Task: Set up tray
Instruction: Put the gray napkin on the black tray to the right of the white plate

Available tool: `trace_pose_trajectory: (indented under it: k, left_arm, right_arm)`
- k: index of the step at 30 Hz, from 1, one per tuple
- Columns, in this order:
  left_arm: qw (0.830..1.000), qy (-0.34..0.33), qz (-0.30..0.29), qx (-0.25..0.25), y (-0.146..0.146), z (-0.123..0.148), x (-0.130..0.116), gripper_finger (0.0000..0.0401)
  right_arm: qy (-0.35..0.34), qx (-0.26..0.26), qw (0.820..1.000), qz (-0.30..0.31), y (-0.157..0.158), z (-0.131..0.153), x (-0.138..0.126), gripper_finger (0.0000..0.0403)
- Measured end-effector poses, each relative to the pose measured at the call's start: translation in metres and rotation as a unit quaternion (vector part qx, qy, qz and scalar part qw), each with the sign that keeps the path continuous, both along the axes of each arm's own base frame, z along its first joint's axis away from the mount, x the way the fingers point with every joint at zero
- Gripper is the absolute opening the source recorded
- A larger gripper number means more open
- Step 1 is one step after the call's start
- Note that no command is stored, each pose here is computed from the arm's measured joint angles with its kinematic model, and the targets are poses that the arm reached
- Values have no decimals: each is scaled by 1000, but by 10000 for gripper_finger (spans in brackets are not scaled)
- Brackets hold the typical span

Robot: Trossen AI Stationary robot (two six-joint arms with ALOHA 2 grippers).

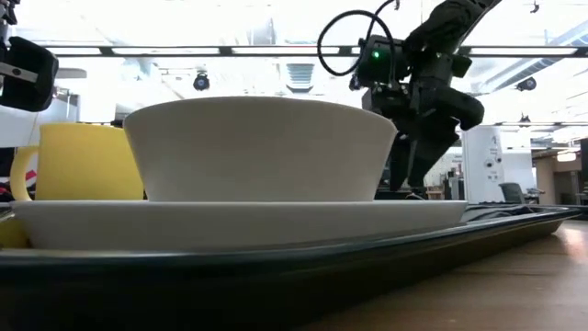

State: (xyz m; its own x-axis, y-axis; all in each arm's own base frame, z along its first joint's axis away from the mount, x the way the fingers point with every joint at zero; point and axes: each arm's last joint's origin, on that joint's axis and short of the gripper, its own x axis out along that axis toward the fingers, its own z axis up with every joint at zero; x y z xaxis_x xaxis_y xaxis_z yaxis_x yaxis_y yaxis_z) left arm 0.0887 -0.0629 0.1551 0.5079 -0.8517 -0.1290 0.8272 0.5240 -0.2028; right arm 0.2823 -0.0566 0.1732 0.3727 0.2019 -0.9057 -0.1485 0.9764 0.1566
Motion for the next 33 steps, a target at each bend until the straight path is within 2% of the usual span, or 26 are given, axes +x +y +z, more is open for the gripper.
trace_pose_trajectory:
  k: [11,18,33]
  left_arm:
    - [1000,0,-2,0,0,0,0,88]
    - [1000,0,-2,0,0,0,0,88]
    - [1000,0,-2,0,0,0,0,88]
  right_arm:
    - [13,1,1000,26,13,-12,7,226]
    - [39,-60,997,35,16,-23,10,226]
    - [45,-66,995,52,16,-28,11,226]
